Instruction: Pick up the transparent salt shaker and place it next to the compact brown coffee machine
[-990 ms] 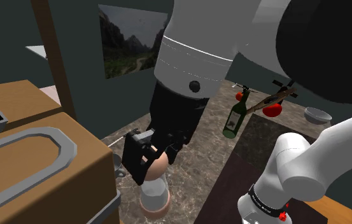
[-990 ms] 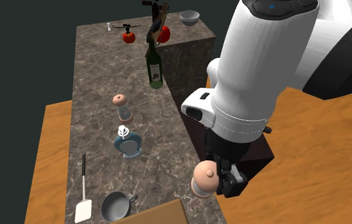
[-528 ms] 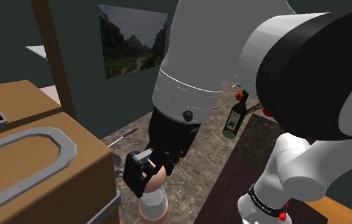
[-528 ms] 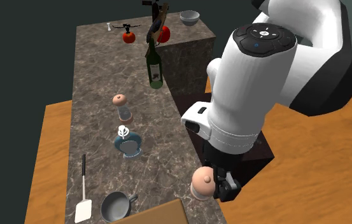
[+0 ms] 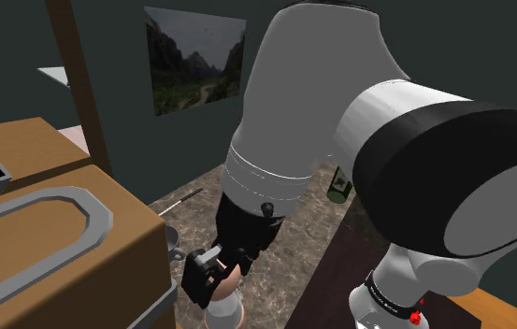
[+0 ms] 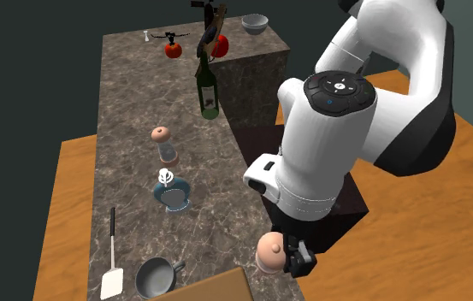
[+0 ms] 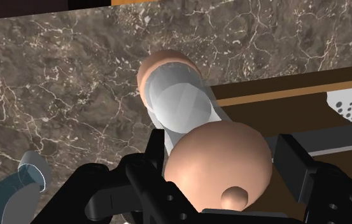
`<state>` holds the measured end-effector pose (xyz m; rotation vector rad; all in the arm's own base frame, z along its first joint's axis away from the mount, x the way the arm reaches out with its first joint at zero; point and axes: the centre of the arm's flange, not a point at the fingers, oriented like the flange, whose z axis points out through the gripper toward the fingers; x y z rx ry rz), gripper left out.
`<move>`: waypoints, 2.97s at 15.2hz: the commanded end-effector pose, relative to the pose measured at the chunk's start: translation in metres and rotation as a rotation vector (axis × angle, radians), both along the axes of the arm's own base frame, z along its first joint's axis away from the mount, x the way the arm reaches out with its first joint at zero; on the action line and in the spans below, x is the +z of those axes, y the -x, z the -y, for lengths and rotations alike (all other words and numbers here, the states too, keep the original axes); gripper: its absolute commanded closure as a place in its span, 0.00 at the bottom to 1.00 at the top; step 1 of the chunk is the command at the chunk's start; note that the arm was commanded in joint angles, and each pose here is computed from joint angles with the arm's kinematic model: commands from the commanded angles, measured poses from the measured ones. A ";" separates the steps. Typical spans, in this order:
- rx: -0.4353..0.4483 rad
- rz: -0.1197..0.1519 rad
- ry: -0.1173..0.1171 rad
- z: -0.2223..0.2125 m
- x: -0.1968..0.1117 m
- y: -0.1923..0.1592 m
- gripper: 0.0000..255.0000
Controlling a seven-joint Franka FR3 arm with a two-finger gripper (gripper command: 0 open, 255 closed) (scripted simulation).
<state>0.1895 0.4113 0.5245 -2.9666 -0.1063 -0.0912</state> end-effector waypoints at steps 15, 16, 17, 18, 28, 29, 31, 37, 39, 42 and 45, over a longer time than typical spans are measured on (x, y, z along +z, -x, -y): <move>0.000 0.001 0.000 0.001 -0.085 -0.001 1.00; 0.000 0.001 0.000 0.001 -0.090 -0.001 1.00; 0.000 0.001 0.000 0.001 -0.095 -0.001 1.00; 0.000 0.001 0.000 0.001 -0.101 -0.001 1.00; 0.000 0.001 0.000 0.001 -0.150 -0.001 1.00; 0.000 0.001 0.000 0.001 -0.150 -0.001 1.00; 0.000 0.001 0.000 0.001 -0.150 -0.001 1.00; 0.000 0.001 0.000 0.001 -0.150 -0.001 0.00; 0.000 0.001 0.000 0.001 -0.150 -0.001 0.00; 0.000 0.001 0.000 0.006 -0.124 0.000 0.00; 0.000 0.001 0.000 0.010 -0.101 0.002 0.00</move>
